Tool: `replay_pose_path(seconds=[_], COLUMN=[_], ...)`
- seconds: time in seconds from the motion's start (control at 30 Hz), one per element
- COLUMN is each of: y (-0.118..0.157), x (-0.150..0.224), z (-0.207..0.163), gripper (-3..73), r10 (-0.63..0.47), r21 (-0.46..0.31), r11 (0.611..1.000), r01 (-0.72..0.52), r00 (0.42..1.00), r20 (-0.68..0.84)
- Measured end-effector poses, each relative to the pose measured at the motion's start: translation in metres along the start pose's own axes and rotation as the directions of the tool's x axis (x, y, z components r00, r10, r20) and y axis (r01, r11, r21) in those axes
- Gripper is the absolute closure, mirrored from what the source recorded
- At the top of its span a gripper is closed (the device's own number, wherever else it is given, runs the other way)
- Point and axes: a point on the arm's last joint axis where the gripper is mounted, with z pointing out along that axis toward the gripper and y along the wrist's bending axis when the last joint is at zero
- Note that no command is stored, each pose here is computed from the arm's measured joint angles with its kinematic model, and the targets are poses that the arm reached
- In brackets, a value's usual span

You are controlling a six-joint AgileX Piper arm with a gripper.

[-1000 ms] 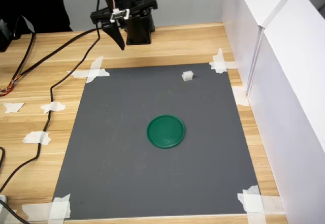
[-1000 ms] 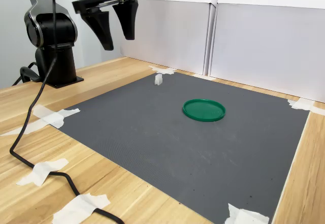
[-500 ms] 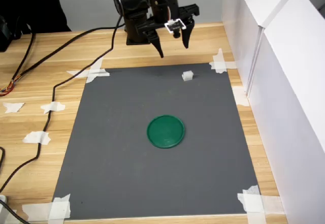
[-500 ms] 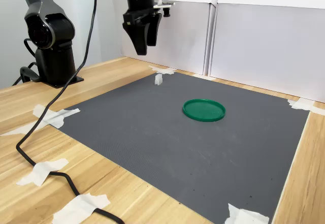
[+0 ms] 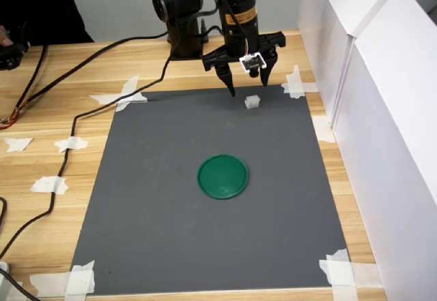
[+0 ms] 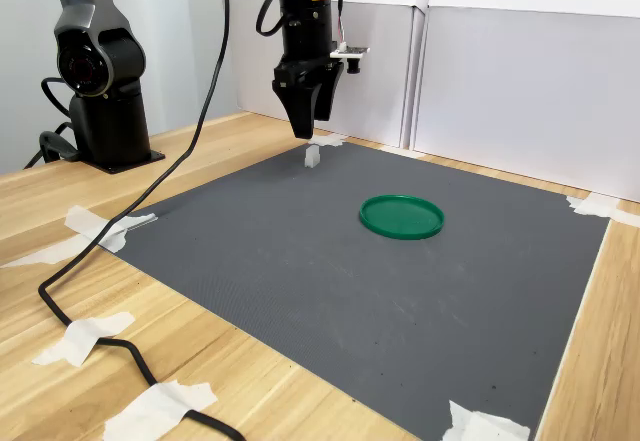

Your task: Grasp a white terminal and put it on the green lid.

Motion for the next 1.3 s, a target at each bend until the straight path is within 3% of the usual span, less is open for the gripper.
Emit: replay_pose_path(seconds=[1.3], y=[0.014], x=[-0.003], z=[0.043], gripper=[6.6], r10=[-0.041], r21=[0.017], r11=[0.999], r01=[0.043], r00=[0.996], r20=[-0.081])
